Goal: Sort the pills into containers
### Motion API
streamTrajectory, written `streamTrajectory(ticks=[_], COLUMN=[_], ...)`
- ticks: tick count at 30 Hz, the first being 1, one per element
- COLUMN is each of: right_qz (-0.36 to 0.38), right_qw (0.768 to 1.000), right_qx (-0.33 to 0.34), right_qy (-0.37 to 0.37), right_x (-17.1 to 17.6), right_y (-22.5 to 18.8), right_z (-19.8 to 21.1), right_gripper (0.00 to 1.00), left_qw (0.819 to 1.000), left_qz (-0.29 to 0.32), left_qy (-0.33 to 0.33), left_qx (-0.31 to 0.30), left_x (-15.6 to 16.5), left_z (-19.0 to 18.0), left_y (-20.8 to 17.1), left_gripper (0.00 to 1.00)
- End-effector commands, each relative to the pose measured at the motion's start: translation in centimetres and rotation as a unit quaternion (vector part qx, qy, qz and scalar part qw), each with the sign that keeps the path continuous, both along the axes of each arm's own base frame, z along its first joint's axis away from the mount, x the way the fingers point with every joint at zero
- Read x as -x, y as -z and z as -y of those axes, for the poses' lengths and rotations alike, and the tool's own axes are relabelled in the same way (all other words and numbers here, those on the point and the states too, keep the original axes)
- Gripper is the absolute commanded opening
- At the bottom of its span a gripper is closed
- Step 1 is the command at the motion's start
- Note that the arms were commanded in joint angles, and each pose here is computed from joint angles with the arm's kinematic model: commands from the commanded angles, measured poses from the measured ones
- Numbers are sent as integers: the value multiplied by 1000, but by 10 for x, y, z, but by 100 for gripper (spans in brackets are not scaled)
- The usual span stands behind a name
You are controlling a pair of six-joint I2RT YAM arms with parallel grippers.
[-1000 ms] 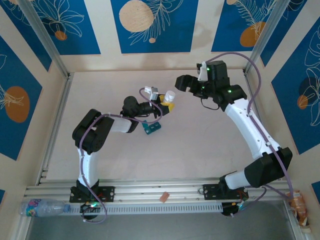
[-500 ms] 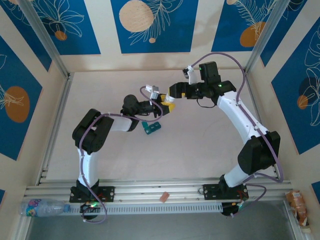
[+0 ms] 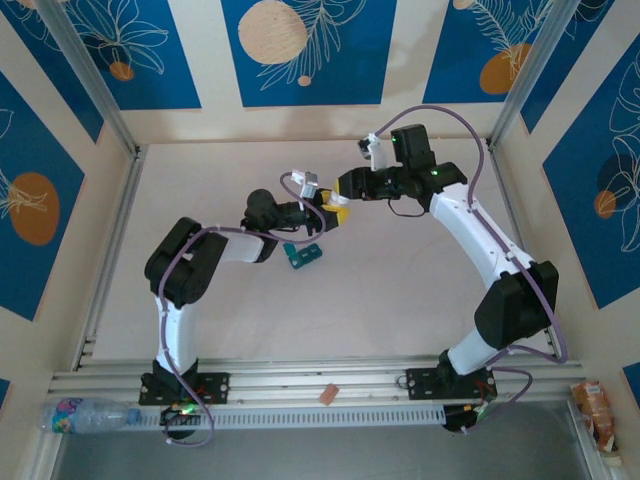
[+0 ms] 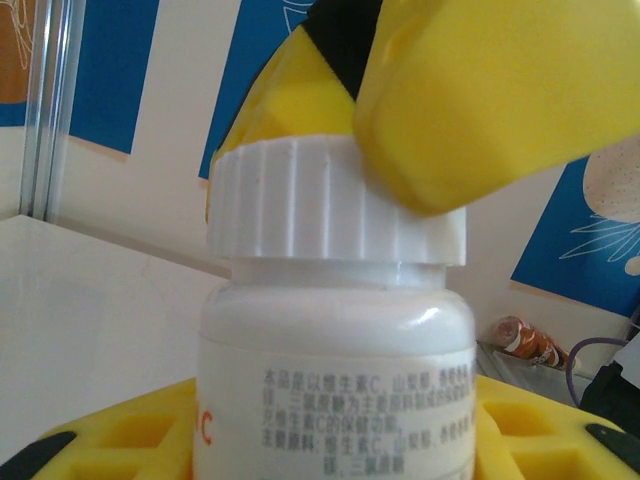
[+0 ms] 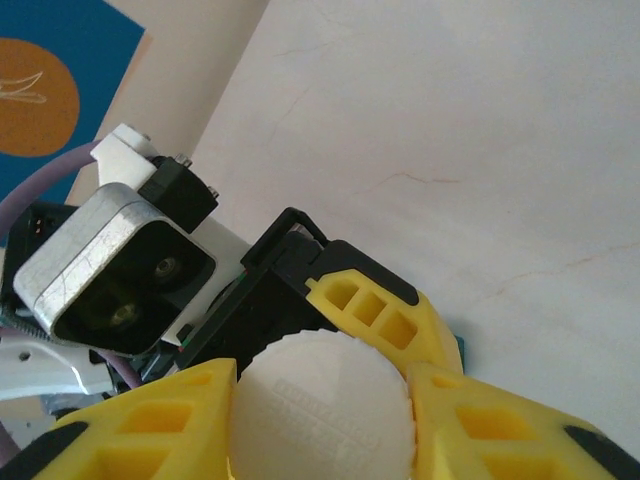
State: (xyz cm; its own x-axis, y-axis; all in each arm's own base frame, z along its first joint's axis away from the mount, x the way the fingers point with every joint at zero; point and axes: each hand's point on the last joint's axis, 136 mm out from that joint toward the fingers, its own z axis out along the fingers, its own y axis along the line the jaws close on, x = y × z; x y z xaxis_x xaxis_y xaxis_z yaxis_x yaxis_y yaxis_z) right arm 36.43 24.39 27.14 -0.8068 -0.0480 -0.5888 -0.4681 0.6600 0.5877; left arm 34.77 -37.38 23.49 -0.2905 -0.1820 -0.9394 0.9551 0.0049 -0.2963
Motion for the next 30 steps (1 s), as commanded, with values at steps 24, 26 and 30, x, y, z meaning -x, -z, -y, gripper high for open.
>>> streamTrajectory(ticks=[24, 26, 30], right_qz=[-62, -53, -28], right_qw=[974, 975, 979], right_qx=[62, 54, 37], right_qy=[208, 208, 201], right_x=[1, 1, 5], right_y=[24, 12, -12], right_z=[2, 8, 23], right_gripper=[57, 67, 83], left_qw=[999, 999, 999], left_qz=[38, 36, 37], left_qy=[-11, -9, -2], left_qx=[20, 19, 14], left_x=[-5, -4, -2], left_z=[1, 2, 2], left_y=[-13, -11, -7], left_gripper=[0, 0, 0])
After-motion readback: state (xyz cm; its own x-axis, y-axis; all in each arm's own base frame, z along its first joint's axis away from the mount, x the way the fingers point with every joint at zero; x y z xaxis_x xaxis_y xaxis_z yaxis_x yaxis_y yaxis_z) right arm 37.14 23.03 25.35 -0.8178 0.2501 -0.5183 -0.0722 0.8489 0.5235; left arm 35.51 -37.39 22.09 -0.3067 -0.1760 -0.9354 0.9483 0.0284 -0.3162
